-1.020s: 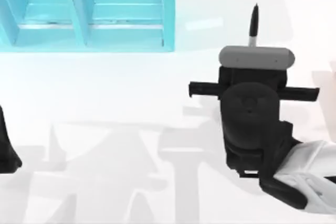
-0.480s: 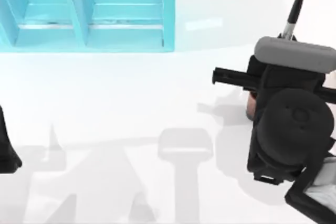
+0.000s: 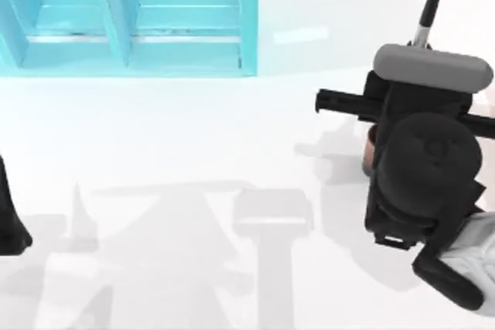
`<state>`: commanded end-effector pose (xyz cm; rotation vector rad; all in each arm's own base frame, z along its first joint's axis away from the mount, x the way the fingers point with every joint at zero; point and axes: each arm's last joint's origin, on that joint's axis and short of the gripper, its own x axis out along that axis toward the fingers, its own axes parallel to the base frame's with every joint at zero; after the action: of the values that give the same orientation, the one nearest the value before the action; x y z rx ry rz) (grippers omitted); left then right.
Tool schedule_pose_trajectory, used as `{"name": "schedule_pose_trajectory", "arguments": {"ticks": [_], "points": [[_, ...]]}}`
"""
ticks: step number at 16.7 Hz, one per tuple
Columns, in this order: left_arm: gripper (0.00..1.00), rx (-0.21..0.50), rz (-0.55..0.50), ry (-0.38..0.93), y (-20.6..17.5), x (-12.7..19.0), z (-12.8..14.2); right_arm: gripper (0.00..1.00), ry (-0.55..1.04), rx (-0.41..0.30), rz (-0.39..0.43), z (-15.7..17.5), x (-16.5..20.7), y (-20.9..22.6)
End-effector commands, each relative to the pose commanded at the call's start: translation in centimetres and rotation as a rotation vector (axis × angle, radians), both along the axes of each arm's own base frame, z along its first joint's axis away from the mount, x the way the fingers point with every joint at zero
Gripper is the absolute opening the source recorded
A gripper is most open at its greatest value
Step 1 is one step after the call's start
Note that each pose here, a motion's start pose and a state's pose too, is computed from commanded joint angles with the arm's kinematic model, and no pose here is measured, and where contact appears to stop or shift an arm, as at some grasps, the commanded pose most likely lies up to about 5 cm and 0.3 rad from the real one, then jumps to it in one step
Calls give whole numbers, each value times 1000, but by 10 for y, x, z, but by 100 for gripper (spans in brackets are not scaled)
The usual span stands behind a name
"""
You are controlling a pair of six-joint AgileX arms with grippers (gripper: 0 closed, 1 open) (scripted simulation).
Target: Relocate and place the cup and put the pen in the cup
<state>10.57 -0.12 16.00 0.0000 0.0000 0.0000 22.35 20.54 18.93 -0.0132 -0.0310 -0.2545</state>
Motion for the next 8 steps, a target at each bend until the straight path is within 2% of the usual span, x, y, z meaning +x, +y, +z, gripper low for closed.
{"name": "schedule_pose_trajectory", "arguments": {"ticks": [6, 8], "points": [[100, 0, 0, 0, 0, 0, 0, 0, -4, 6, 2, -4, 11, -4], [100, 0, 0, 0, 0, 0, 0, 15, -4, 6, 2, -4, 11, -4]]}}
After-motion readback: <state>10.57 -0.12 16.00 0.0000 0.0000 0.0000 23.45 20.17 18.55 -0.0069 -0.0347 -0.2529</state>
